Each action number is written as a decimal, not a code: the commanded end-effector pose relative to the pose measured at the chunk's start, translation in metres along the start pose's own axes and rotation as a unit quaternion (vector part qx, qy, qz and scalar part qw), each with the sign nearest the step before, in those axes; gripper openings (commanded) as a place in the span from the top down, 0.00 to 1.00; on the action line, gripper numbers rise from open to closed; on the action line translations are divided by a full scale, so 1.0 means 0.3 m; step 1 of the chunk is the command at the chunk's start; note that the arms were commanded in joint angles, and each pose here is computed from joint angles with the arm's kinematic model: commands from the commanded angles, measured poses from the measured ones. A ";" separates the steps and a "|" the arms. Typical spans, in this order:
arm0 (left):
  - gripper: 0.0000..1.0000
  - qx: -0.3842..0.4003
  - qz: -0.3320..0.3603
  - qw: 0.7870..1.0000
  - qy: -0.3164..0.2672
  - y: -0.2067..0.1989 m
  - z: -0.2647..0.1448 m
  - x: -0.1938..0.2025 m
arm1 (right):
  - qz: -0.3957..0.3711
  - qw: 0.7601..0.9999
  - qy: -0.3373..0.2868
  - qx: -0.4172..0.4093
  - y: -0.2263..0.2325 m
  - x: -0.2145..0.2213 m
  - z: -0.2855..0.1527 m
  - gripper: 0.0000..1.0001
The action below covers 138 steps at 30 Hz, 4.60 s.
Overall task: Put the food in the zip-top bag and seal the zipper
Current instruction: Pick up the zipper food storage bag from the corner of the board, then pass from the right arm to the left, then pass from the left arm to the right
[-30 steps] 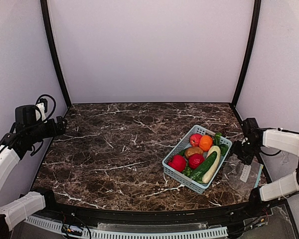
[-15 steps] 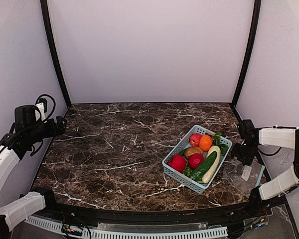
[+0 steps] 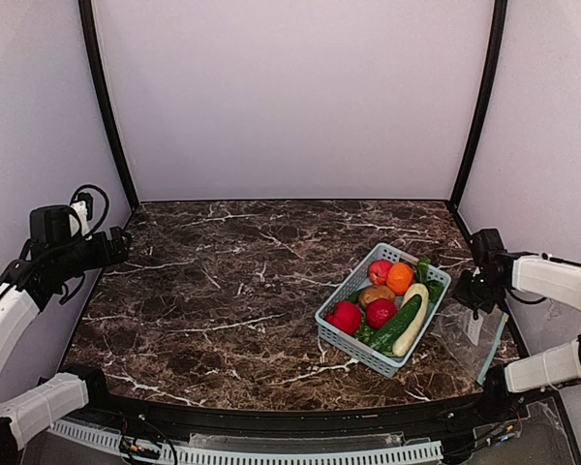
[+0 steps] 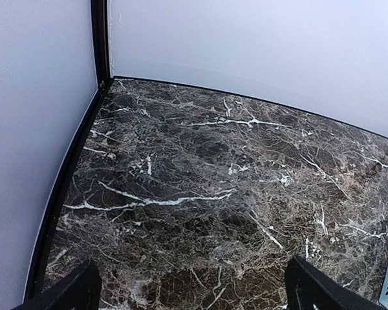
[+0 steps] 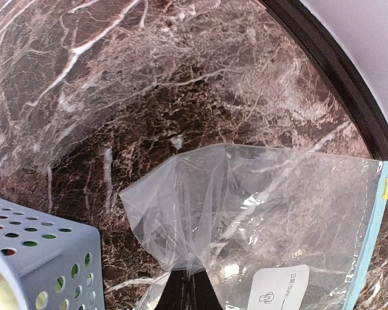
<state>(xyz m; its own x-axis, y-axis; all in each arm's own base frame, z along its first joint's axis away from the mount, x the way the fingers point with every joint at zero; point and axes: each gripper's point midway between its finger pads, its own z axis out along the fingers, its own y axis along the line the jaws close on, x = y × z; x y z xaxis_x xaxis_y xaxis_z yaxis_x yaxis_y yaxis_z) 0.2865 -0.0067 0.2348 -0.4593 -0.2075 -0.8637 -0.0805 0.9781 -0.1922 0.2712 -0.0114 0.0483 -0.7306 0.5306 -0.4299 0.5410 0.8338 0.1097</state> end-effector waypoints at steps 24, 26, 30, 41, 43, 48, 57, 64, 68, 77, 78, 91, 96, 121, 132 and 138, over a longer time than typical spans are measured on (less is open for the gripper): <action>0.00 0.264 -0.057 0.958 0.097 -0.456 -0.124 0.019 | -0.092 0.948 -0.159 -0.260 0.302 -0.239 -0.713 1.00; 0.00 0.284 -0.061 0.950 0.112 -0.510 -0.141 0.048 | -0.109 0.944 -0.154 -0.271 0.349 -0.214 -0.731 1.00; 0.00 0.333 -0.074 0.931 0.133 -0.625 -0.188 0.106 | -0.130 0.938 -0.140 -0.289 0.448 -0.154 -0.754 1.00; 0.00 0.419 -0.027 0.890 0.175 -0.994 -0.266 0.233 | -0.163 0.924 -0.113 -0.326 0.791 0.007 -0.803 1.00; 0.00 0.442 -0.028 0.880 0.172 -1.056 -0.290 0.226 | -0.170 0.916 -0.109 -0.347 0.868 0.052 -0.821 1.00; 0.00 0.485 -0.051 0.853 0.186 -1.163 -0.311 0.234 | -0.193 0.903 -0.099 -0.370 1.034 0.152 -0.838 1.00; 0.00 0.488 -0.069 0.842 0.221 -1.215 -0.301 0.305 | -0.242 0.882 -0.081 -0.395 1.216 0.303 -0.887 1.00; 0.00 0.486 -0.067 0.841 0.227 -1.217 -0.295 0.320 | -0.258 0.875 -0.069 -0.404 1.277 0.352 -0.893 1.00; 0.00 0.480 -0.070 0.842 0.236 -1.221 -0.280 0.338 | -0.261 0.873 -0.069 -0.406 1.288 0.360 -0.898 1.00; 0.22 0.480 -0.079 0.839 0.242 -1.236 -0.273 0.343 | -0.262 0.873 -0.069 -0.405 1.276 0.360 -0.899 1.00; 0.29 0.481 -0.081 0.838 0.244 -1.237 -0.274 0.345 | -0.262 0.873 -0.068 -0.405 1.276 0.361 -0.899 1.00; 0.98 0.481 -0.070 0.841 0.239 -1.205 -0.287 0.347 | -0.247 0.877 -0.079 -0.404 1.178 0.327 -0.921 0.45; 0.99 0.484 -0.054 0.846 0.215 -1.178 -0.302 0.307 | -0.247 0.870 -0.085 -0.418 1.111 0.292 -0.965 0.09; 0.99 0.687 -0.053 0.725 0.017 -1.103 -0.640 -0.054 | -0.154 0.693 0.006 -0.704 0.994 0.325 -1.121 0.04; 0.99 0.727 -0.073 0.683 -0.012 -1.099 -0.716 -0.110 | -0.165 0.659 0.036 -0.733 1.006 0.364 -1.160 0.10; 0.99 0.736 -0.076 0.672 -0.019 -1.101 -0.728 -0.120 | -0.176 0.641 0.046 -0.746 1.013 0.379 -1.183 0.13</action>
<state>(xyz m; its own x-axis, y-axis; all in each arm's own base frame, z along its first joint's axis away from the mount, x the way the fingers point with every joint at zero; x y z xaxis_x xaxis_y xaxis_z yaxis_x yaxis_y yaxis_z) 0.1424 -0.3217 0.4234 -0.5346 -0.3101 -0.7862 0.8387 -0.0806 -0.5386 0.2104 0.3513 0.3328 -0.7684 0.2294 -0.5975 -0.5751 0.1622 0.8019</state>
